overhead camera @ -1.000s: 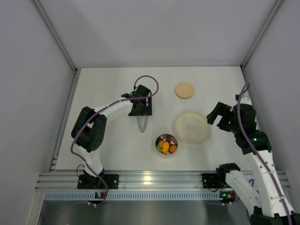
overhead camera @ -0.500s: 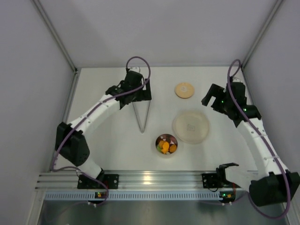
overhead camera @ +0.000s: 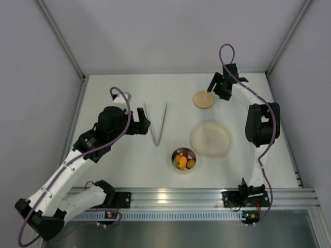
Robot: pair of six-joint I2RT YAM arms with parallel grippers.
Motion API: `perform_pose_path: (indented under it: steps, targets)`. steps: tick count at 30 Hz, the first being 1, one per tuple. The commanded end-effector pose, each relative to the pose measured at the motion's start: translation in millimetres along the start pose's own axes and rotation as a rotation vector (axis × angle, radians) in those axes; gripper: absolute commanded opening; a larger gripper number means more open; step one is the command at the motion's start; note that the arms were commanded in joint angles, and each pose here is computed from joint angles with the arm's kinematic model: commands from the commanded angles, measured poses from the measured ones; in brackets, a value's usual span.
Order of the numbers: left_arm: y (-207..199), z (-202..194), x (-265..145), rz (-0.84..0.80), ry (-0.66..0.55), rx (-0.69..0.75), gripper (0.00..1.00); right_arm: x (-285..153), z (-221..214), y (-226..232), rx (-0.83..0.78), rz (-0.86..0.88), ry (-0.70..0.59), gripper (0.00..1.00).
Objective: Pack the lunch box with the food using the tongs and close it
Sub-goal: Pick up the box lid from the center of the board.
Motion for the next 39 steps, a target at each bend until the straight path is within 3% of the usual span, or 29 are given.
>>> perform_pose_path:
  steps: [1, 8, 12, 18, 28, 39]
  targets:
    - [9, -1, -12, -0.016, -0.047, 0.069, 0.99, 9, 42, 4, 0.043, -0.009, -0.100, 0.74]
    - [19, -18, -10, -0.048, -0.068, 0.067, 0.99, 35, 31, 10, 0.079, -0.002, -0.050, 0.68]
    - [21, -20, -10, -0.045, -0.061, 0.072, 0.99, 46, 2, 1, 0.077, -0.048, 0.018, 0.65]
    - [24, -22, -10, -0.027, -0.057, 0.071, 0.99, 52, -14, -6, 0.050, -0.056, 0.042, 0.64]
    - [26, -24, -6, -0.012, -0.041, 0.077, 0.99, 53, -13, -5, -0.005, -0.028, 0.036, 0.54]
    - [26, -26, -3, -0.012, -0.034, 0.082, 0.99, 64, -34, -10, 0.041, 0.053, 0.074, 0.45]
Point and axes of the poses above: each gripper's point midway between its finger pads, its own x axis out along the fingers, its own y axis along the line the jaws close on, z = x × y, the point moved 4 cm from there along -x, back along the fingers, and after that the axes turned 14 degrees about -x, right-handed, at the moved point
